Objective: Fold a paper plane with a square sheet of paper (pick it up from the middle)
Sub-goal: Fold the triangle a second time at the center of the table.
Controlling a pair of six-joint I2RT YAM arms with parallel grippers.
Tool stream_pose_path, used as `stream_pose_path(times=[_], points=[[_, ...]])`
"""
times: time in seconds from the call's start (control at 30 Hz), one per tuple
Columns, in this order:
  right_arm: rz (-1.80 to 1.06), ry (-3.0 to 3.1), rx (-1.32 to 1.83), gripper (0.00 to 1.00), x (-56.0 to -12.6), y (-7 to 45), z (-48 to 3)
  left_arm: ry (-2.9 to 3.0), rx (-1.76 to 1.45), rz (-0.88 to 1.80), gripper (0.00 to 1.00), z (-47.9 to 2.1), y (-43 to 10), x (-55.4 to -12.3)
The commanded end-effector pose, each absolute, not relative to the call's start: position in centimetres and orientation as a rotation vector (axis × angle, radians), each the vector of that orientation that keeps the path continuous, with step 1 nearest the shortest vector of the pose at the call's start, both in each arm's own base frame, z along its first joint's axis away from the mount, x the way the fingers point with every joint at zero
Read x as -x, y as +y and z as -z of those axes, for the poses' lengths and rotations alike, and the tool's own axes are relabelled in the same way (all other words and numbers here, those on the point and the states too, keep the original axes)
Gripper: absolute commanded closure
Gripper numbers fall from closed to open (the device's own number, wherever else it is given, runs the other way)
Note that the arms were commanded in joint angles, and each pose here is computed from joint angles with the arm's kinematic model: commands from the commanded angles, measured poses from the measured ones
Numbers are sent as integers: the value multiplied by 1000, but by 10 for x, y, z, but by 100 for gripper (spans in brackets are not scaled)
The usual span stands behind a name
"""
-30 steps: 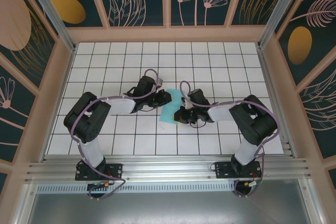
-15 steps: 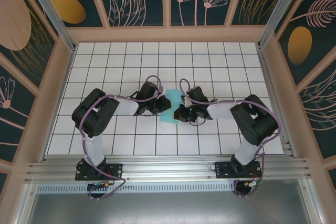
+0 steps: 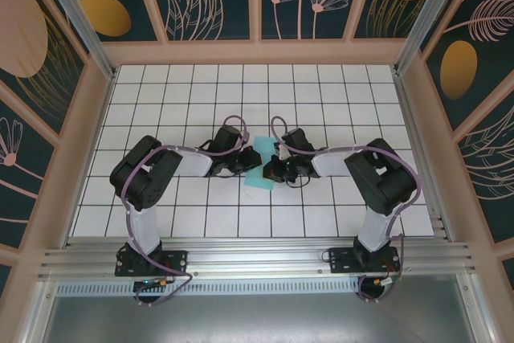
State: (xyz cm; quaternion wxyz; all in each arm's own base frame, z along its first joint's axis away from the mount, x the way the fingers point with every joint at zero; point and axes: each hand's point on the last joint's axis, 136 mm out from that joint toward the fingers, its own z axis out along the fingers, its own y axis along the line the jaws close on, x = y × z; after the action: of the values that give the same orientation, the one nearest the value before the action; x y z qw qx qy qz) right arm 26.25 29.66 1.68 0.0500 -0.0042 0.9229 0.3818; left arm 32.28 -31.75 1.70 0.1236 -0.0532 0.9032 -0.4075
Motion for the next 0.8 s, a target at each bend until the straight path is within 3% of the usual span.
stream_pose_path(times=[0.0, 0.17, 0.47, 0.77], points=[[-1076, 2852, -1, 95, -255, 286, -14, 2722, 192, 1037, 87, 12, -299, -315], [-1151, 2807, 47, 94, -244, 288, -38, 2721, 194, 1025, 88, 10, -298, -316], [-1061, 2929, -24, 93, -215, 263, 9, 2715, 188, 1030, 88, 5, -299, -318], [-1043, 2757, -96, 85, -255, 254, -45, 2683, 199, 1113, 84, -14, -308, -319]])
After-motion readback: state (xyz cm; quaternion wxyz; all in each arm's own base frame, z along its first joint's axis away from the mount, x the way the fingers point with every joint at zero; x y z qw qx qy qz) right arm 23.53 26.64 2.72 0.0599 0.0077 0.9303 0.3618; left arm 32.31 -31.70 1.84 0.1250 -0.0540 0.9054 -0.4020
